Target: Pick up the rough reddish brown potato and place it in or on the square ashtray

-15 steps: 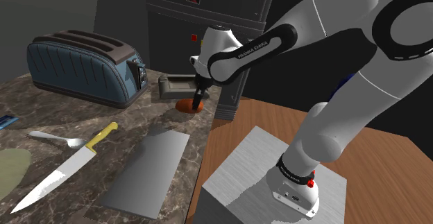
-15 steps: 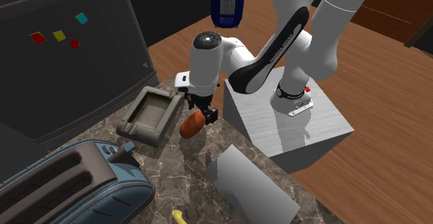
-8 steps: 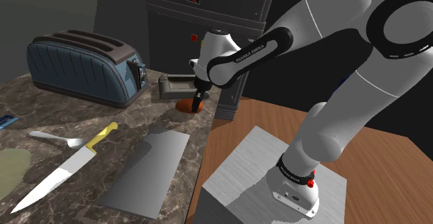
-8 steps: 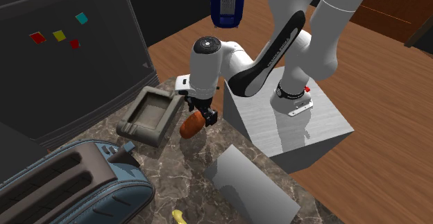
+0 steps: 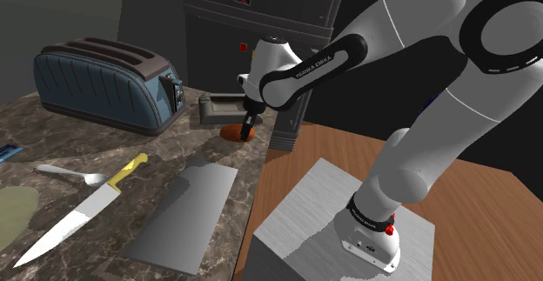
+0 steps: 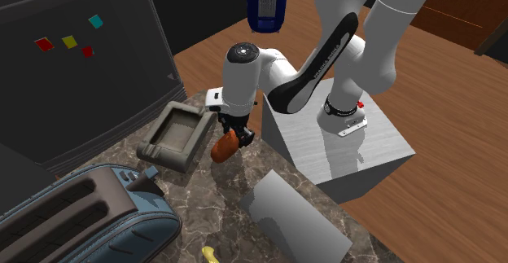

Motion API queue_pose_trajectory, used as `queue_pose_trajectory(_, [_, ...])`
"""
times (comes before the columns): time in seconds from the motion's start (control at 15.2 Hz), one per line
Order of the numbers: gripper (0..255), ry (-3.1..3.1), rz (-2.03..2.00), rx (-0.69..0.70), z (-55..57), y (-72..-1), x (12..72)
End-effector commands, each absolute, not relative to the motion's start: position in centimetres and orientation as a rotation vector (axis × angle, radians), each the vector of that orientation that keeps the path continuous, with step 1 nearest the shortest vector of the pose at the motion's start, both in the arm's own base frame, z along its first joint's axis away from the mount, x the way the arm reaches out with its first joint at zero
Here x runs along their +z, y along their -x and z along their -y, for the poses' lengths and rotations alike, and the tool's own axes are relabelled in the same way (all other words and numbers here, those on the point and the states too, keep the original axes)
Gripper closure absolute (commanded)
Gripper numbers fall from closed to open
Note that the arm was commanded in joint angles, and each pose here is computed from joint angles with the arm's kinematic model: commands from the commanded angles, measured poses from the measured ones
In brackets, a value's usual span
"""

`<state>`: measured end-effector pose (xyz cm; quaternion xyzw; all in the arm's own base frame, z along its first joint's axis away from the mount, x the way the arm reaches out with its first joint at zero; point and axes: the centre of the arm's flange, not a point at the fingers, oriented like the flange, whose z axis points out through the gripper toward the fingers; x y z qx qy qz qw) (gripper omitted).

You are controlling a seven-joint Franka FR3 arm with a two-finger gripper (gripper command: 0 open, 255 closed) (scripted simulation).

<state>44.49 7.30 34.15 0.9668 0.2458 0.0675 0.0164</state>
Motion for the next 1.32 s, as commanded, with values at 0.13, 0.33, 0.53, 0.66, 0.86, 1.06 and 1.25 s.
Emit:
queue_pose_trajectory(0.13, [255,-3.006,-0.765,0.209,-7.3,-44.5,34.1])
queue_pose_trajectory(0.33, [255,-3.006,-0.765,0.209,-7.3,-44.5,35.2])
queue_pose_trajectory(0.53, [255,-3.006,-0.765,0.209,-7.3,-44.5,36.8])
queue_pose_trajectory(0.66, [255,-3.006,-0.765,0.209,-7.3,-44.5,37.8])
queue_pose_trajectory(0.86, [255,-3.006,-0.765,0.209,-7.3,-44.5,39.4])
queue_pose_trajectory(1.06, [255,-3.006,-0.765,0.209,-7.3,-44.5,41.0])
queue_pose_trajectory(1.25, [255,-3.006,-0.765,0.209,-7.3,-44.5,42.6])
